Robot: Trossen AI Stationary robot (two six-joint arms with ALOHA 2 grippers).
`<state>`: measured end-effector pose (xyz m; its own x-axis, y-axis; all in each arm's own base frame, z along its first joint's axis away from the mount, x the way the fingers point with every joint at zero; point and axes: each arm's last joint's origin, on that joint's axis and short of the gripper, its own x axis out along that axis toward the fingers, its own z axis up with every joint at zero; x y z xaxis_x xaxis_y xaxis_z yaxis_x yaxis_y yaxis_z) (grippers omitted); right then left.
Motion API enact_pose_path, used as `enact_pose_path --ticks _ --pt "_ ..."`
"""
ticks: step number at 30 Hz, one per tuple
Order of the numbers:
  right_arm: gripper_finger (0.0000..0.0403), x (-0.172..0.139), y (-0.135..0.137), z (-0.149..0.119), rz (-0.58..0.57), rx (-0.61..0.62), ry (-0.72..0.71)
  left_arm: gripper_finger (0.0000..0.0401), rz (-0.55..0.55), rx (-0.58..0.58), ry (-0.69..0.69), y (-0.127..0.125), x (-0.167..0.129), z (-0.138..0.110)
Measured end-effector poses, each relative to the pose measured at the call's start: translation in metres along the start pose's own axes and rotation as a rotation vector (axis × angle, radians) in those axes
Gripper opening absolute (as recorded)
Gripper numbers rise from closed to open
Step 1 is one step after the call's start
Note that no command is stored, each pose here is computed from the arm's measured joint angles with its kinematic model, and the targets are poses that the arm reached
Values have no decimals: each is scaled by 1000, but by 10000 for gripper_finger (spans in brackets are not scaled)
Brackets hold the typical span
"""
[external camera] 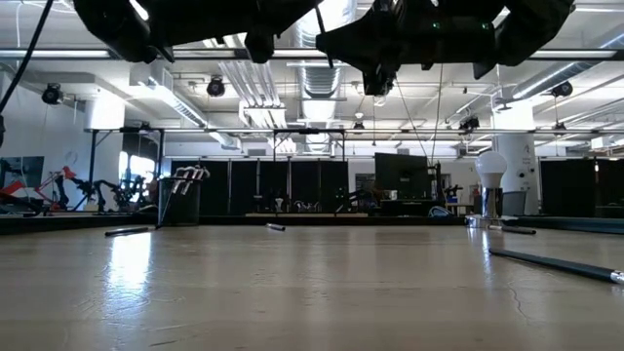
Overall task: Put items in baskets/containers
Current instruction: Put the liner brush into the pen holder
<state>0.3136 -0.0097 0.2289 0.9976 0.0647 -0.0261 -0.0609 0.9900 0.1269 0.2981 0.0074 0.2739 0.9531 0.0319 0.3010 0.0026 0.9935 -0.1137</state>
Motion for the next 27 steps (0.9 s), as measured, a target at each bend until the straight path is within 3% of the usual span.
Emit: enact_pose_path --ticks 3,7,13,23,27 --pt "34 0 0 -1 -6 -2 16 12 23 27 18 3 -2 6" --pt "79 0 -3 -7 -46 2 67 12 149 58 71 11 -13 19" --pt "116 -2 -4 -15 -79 -18 130 11 510 163 174 37 -45 42" --pt "39 -6 -5 -22 -100 -52 155 11 1096 229 302 121 -116 66" --pt "12 -7 -5 -24 -96 -65 161 11 1193 214 334 150 -132 66"
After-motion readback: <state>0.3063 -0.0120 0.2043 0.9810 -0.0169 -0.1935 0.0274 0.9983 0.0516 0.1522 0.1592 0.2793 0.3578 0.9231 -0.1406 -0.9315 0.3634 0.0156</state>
